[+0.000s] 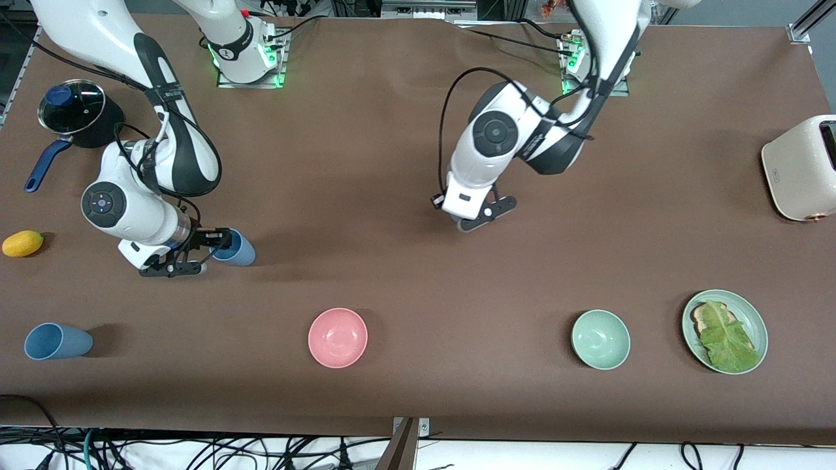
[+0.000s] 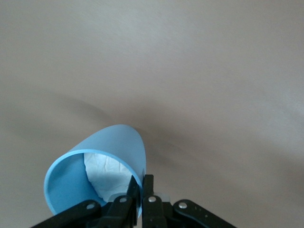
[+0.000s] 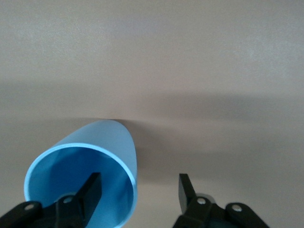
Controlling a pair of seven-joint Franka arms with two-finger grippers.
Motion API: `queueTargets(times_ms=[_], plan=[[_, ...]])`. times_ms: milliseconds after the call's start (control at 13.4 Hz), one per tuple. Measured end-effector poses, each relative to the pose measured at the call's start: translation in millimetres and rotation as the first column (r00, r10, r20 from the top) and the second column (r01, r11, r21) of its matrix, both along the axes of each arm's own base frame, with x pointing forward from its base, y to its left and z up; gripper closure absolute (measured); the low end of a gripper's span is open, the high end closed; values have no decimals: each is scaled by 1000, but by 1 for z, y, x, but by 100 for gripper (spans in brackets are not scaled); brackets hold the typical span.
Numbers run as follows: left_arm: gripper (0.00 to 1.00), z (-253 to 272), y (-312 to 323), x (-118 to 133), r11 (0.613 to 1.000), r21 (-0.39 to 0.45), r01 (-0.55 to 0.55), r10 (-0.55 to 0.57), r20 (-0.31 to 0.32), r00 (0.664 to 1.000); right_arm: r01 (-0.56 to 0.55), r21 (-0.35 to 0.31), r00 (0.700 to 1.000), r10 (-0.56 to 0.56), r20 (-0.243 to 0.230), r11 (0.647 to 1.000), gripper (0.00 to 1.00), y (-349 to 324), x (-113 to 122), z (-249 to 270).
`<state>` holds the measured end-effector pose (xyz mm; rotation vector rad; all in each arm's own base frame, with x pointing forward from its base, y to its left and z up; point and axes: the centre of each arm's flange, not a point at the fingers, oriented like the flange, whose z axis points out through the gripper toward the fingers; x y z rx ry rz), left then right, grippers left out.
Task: Stack blue cups with both arms
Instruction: 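Grasp the blue cups by their rims with both grippers, then place the held cup mid-table with the left gripper and release it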
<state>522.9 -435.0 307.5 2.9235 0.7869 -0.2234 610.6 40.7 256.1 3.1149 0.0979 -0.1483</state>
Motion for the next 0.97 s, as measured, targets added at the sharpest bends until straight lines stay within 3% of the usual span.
queueTargets(times_ms=[224,299,448,522,597,821,970], plan=[[99,-23,-15,14,1000,-6,-7,7,-9,1000,25,24,1000,-25,-5,999,57,1,-1,0],[99,-30,-16,15,1000,-4,-7,7,-15,1000,28,28,1000,-28,-9,999,57,1,-1,0],[94,-38,-16,17,1000,0,-9,9,-21,1000,31,30,999,-31,-14,999,77,1,-2,0],[84,-37,-15,19,1000,0,-11,11,-18,1000,32,31,999,-32,-15,999,90,1,-2,0],[73,-35,-15,21,1000,-1,-12,12,-13,1000,33,33,999,-33,-17,999,95,1,-2,1],[43,-23,-8,30,999,35,3,-3,1,1000,31,34,999,-31,-18,999,95,3,-2,4],[22,5,12,48,996,90,-2,4,-31,1000,23,44,1000,-22,-18,999,95,13,-3,15]])
